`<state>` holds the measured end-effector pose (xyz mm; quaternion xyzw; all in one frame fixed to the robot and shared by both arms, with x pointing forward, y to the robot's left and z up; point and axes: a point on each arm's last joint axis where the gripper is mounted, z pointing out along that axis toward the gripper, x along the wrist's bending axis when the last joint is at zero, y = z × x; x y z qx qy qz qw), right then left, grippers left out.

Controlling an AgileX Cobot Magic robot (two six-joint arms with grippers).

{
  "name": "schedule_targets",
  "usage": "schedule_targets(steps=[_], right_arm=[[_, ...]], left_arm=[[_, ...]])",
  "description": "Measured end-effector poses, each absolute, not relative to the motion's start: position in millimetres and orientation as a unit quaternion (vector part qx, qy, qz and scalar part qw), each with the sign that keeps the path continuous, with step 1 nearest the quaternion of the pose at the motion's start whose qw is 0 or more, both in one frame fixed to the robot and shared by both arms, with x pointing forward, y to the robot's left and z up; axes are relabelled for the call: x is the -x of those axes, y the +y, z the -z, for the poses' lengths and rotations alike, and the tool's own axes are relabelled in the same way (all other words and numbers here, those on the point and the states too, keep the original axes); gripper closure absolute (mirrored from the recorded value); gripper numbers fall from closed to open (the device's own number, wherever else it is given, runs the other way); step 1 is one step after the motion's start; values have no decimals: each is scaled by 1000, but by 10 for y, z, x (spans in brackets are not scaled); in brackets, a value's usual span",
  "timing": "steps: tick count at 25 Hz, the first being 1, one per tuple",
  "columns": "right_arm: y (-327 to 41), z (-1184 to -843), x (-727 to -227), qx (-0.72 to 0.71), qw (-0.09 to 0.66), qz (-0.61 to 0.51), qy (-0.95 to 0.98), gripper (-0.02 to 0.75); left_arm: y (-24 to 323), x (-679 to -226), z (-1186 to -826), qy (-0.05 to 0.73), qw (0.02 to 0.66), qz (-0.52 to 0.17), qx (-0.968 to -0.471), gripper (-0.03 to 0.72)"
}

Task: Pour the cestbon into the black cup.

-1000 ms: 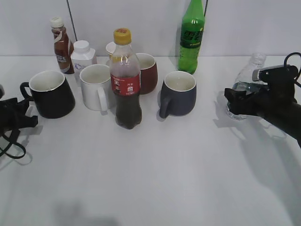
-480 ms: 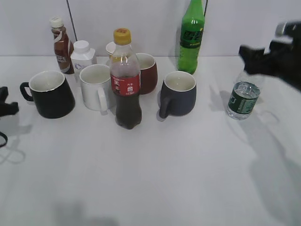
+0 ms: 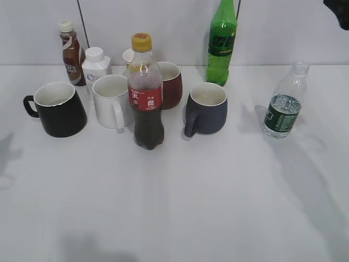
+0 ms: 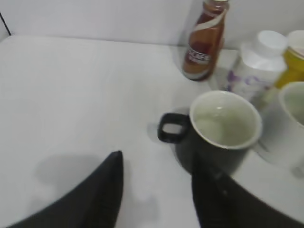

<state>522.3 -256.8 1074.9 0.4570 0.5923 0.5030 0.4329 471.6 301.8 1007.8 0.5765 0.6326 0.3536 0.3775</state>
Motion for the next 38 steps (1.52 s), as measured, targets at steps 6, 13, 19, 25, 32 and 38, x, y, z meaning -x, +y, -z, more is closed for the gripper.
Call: schedule_targets(steps=[6, 13, 19, 25, 32, 38], right_arm=[[-2490, -11112, -4514, -479, 395, -455, 638, 97], [-2696, -11289, -3441, -507, 341, -406, 680, 105], [-3016, -11157, -2742, -531, 329, -354, 696, 107], [-3101, -10667, -2496, -523, 320, -340, 713, 111], [-3055, -10552, -2518, -498, 326, -364, 717, 141], [-3052, -10556, -2524, -498, 330, -367, 713, 191]], left_arm=[[2960, -4056, -10659, 629, 399, -326, -583, 208], [2913, -3133, -10879, 608, 427, -321, -587, 241], [2954, -2643, -10779, 607, 392, -334, -605, 250], [3030, -2452, -10620, 619, 341, -350, -615, 251], [3032, -2442, -10586, 617, 344, -354, -613, 251], [3033, -2428, -10590, 613, 348, -358, -612, 251]])
